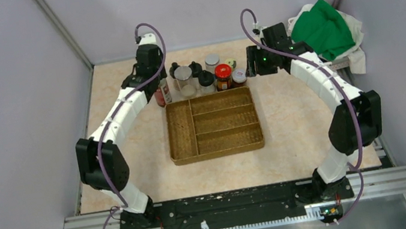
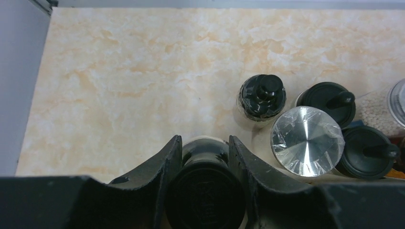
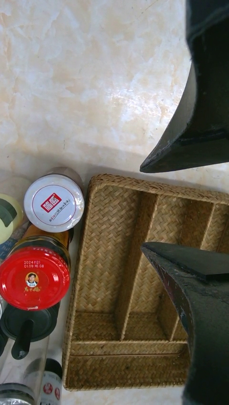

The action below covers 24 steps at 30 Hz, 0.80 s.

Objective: Organize the condiment bottles
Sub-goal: Pick up the bottle from the center of the board, then place the bottle in the storage box.

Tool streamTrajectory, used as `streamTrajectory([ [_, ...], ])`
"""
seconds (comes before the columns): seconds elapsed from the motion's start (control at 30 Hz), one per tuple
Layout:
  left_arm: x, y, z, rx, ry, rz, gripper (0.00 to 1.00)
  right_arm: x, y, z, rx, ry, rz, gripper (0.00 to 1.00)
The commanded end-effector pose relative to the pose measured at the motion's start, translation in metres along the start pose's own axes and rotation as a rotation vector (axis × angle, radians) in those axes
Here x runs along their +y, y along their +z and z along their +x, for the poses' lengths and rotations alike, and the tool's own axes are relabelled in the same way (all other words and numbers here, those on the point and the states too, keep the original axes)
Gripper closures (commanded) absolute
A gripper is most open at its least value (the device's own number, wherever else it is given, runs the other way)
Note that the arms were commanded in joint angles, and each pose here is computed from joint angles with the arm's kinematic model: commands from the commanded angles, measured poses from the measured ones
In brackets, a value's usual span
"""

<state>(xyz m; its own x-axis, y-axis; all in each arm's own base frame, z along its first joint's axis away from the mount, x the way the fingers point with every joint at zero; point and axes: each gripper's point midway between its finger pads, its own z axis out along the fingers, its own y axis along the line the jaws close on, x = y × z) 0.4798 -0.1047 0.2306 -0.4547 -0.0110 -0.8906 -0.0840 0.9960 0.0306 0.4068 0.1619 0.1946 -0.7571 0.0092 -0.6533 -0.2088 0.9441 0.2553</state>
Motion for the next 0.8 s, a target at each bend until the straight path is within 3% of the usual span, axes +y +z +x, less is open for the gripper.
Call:
streamTrajectory([
  [0.0,0.014,-0.051,-0.091,-0.269,-0.08,0.004,1.0,0.014,-0.016,-0.012,-0.057,-0.006,-0.035,0.45],
  [0.33,0.005,-0.093,-0.117,-0.287,-0.111,0.126,1.0,0.017,-0.027,-0.009,-0.065,-0.007,-0.034,0.45],
  [0.77,-0.035,-0.142,-0.056,-0.143,-0.074,0.423,1.0,0.016,-0.043,-0.007,-0.077,-0.002,-0.022,0.45],
])
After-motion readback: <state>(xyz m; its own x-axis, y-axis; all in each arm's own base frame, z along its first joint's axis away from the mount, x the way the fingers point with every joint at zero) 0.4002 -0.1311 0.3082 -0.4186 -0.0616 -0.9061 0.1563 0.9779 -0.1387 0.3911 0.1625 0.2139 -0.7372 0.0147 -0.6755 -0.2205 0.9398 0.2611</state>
